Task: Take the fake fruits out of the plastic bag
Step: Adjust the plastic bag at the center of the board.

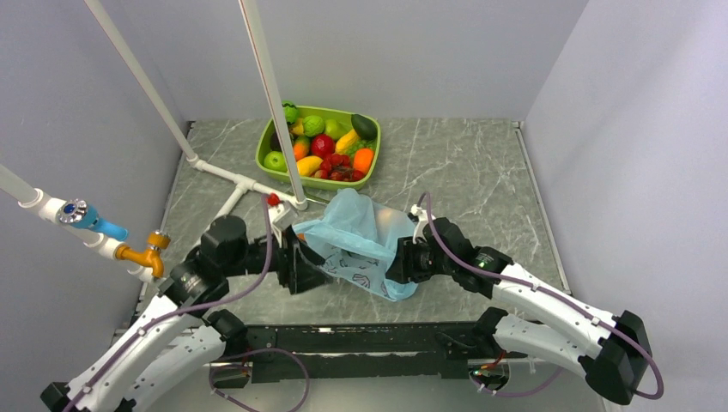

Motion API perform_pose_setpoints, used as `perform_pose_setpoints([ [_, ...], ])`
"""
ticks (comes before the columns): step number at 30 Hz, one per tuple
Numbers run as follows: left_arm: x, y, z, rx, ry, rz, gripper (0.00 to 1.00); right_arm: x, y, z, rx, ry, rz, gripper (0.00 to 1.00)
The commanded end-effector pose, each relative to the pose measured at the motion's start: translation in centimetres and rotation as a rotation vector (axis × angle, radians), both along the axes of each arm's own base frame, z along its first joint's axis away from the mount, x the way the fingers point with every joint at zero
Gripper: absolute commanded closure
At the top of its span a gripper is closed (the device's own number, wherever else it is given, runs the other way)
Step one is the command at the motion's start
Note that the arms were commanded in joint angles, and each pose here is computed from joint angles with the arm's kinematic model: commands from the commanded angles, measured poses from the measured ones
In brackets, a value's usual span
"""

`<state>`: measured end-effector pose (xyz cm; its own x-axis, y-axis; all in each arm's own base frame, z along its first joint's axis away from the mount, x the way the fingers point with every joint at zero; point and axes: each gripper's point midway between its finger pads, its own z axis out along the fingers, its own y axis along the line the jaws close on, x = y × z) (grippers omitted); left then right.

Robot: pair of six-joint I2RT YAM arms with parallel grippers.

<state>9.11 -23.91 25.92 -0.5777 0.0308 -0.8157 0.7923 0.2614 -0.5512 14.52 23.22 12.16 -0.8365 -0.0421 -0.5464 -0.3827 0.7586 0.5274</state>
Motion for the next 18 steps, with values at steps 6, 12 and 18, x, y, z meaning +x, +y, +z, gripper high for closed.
perform_pose_setpoints([
  [6,1.2,-2.6,-0.2,-0.018,-0.106,0.12,0.23,1.9,1.4,2.4,0.027,-0.116,-0.063,0.93],
  [12,5.1,-5.2,-4.7,0.159,-0.135,0.26,0.48,1.9,1.7,2.9,0.042,-0.123,-0.059,0.97],
  [18,8.5,-7.7,-8.4,0.319,-0.183,0.3,0.51,1.6,1.4,3.1,0.056,-0.124,-0.067,0.97],
])
